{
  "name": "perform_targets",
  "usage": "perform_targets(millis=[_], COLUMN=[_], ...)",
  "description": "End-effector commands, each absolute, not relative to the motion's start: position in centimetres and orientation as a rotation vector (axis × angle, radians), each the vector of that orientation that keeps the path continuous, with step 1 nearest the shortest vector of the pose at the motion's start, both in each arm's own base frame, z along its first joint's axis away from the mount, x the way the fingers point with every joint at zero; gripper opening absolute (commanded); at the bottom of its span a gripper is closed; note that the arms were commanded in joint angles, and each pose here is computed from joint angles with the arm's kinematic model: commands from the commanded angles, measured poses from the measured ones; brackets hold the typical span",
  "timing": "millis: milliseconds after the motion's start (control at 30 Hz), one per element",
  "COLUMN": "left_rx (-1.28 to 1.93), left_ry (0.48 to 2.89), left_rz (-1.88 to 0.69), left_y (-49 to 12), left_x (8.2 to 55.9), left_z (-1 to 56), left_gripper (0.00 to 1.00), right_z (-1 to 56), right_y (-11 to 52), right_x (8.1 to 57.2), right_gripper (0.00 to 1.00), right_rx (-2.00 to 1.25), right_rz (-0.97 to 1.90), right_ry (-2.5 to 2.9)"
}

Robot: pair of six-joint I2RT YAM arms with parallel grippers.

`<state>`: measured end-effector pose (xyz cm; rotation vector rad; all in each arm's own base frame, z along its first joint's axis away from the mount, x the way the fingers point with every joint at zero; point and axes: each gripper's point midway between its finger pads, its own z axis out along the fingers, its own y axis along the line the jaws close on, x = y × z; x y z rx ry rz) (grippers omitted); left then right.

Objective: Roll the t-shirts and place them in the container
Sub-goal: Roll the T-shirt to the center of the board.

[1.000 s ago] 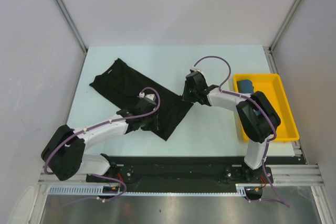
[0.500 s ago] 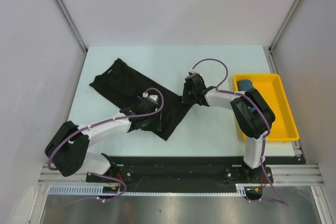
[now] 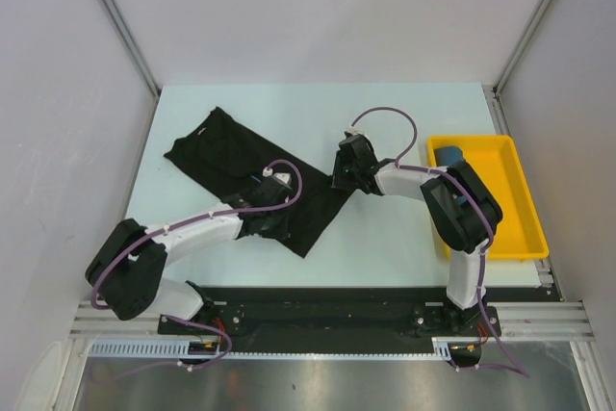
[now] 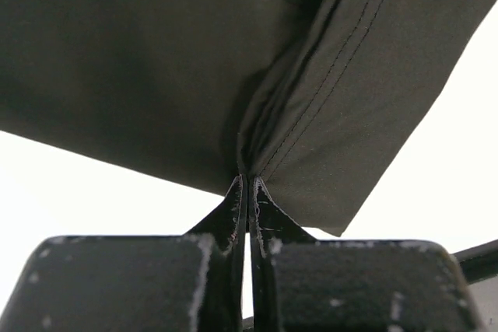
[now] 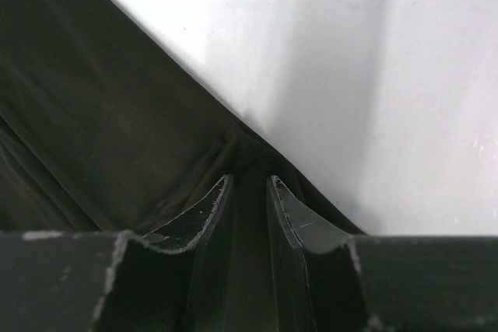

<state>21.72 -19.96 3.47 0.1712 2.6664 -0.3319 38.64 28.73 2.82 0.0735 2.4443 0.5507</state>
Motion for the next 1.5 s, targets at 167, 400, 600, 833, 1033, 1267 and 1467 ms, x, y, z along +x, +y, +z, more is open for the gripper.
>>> perform_targets(millis=[167,400,600,833,1033,1267,1467], left_rx=[0.124,0.181,0.19,0.183,0.163,0.158,0.162], left_ry=[2.669,2.612,2.48,2.447,2.47,2.554,2.602], left_rz=[-0.302,-0.396,-0.563,-0.771,-0.797,-0.695,-0.614], left_y=[-18.3,-19.5,-22.4,-27.3,-29.3,-28.9,-27.6], left_x=[21.9,22.6,24.5,26.0,27.3,27.7,27.1], left_z=[3.3,6.8,13.0,13.2,9.9,3.6,0.9], left_gripper=[0.0,0.5,0.42,0.0,0.0,0.0,0.0], right_z=[2.0,7.8,9.3,6.6,6.5,6.4,6.5], right_y=[27.5,27.8,28.7,28.3,25.3,24.5,24.3], right_x=[38.9,38.1,35.7,34.4,34.4,34.1,34.3], right_gripper=[0.29,0.42,0.29,0.04,0.04,0.04,0.18], right_rx=[0.046,-0.009,-0.022,0.052,0.157,0.171,0.187], right_rz=[0.488,0.468,0.455,0.476,0.51,0.508,0.529], right_ry=[2.455,2.357,2.364,2.464,2.446,2.444,2.437])
